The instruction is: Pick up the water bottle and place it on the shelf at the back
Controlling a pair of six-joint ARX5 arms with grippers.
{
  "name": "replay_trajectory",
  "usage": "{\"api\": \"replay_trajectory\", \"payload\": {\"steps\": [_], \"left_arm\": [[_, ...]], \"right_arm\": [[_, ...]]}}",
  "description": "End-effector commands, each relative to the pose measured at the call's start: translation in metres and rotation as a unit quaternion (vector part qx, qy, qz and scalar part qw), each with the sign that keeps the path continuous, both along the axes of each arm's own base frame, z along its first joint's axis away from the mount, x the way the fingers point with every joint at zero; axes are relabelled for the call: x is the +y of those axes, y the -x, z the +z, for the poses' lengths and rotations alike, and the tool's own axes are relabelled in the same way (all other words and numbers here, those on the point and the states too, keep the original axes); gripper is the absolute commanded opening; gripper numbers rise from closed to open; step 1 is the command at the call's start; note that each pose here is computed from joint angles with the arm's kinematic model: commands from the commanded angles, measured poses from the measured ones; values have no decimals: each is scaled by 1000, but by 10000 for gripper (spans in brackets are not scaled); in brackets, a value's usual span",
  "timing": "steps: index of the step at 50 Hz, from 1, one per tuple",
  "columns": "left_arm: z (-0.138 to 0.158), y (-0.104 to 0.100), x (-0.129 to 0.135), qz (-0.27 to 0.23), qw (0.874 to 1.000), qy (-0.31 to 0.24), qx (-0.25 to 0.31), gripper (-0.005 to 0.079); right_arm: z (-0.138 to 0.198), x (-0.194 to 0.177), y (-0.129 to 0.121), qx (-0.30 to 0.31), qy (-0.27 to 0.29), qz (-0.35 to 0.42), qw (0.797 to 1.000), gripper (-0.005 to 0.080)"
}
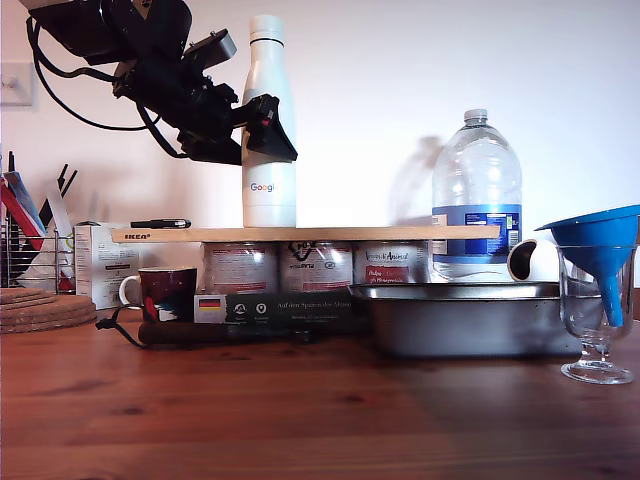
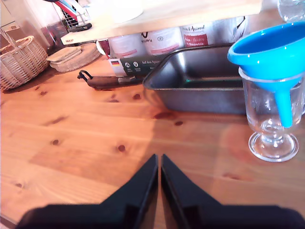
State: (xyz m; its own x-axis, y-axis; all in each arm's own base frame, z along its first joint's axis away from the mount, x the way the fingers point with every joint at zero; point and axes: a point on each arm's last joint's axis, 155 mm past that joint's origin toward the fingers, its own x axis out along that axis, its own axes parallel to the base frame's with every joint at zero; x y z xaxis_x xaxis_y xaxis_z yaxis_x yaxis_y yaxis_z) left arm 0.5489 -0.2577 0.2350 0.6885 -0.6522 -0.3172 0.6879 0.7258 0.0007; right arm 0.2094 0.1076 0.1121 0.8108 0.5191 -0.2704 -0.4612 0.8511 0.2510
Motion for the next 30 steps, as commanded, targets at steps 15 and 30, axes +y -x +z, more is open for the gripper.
{"api": "replay_trajectory", "payload": {"steps": [15,30], "left_arm": [[21,5,-5,-9,1000,7,-21,768],[22,5,-3,-12,1000,8,-22,768]], "right_arm": [[-1,1,0,-1,-1,2,1000,-12],[-1,1,0,-1,0,2,1000,-12]]}}
